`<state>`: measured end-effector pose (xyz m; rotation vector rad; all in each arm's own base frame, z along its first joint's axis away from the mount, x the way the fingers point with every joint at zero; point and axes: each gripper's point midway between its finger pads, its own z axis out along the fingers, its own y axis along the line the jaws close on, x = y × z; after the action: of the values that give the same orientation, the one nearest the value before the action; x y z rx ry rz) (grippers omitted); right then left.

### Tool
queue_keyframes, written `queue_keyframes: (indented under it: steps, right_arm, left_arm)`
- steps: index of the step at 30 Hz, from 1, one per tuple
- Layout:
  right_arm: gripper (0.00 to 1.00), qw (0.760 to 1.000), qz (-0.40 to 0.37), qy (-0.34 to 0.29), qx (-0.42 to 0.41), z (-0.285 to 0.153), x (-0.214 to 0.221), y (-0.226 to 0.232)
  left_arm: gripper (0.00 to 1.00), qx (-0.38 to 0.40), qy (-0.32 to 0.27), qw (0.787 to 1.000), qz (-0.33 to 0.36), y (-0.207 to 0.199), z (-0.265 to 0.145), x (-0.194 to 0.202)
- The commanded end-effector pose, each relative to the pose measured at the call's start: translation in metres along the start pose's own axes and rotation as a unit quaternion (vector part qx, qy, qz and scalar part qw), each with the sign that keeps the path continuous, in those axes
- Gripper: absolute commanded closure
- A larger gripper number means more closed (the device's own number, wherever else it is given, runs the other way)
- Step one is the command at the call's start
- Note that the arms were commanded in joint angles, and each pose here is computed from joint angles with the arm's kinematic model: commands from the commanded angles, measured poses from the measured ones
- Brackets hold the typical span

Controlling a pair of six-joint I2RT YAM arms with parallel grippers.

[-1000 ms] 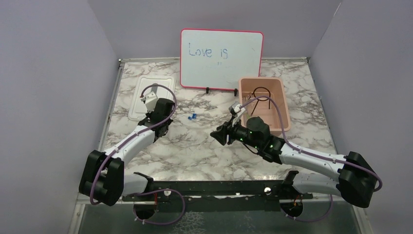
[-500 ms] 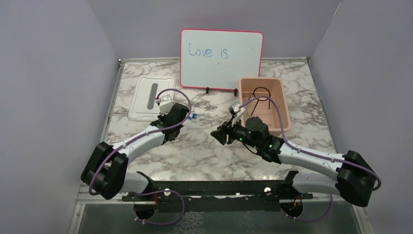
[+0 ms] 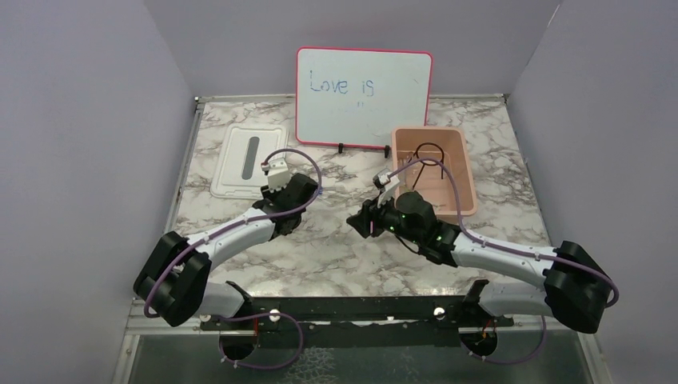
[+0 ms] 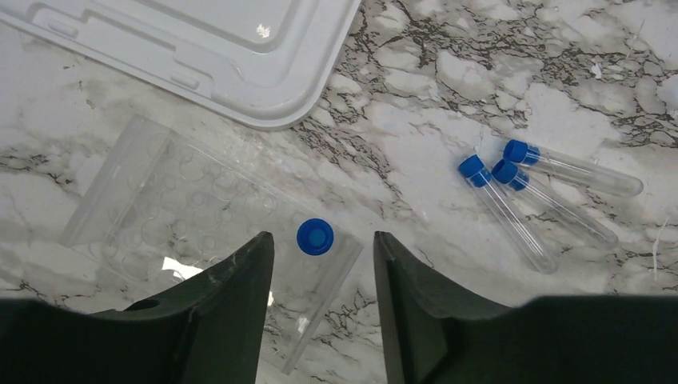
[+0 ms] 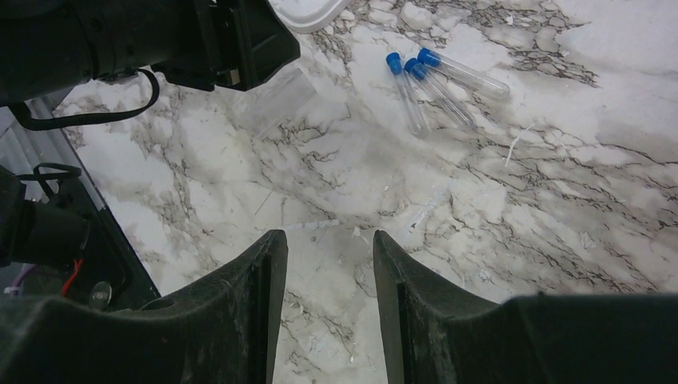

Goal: Organize the chemistry lab equipment

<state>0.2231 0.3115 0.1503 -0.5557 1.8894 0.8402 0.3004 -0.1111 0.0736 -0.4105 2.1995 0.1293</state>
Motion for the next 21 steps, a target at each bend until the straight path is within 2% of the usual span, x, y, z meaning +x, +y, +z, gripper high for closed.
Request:
queue_keyframes:
  steps: [1,6,14,21]
  right_arm:
    - [0.52,1.000,0.007,-0.003,0.006,0.005,-0.012,0.004]
    - [0.52,1.000,-0.001,0.026,-0.015,0.015,-0.008,0.013]
    - [0.52,0.991,0.064,0.117,0.002,0.060,0.013,0.036]
    - [0.51,0.969,0.148,0.193,0.035,0.113,0.054,0.069]
  left_arm:
    - [0.40,0.018,-0.026,0.999,-0.017,-0.004,-0.018,-0.027]
    - [0.29,0.048,-0.057,0.997,-0.015,-0.011,-0.041,-0.066]
    - [0.27,0.076,-0.093,0.993,-0.011,0.010,-0.073,-0.128]
    - [0.27,0.087,-0.144,0.986,-0.019,0.035,-0.109,-0.176]
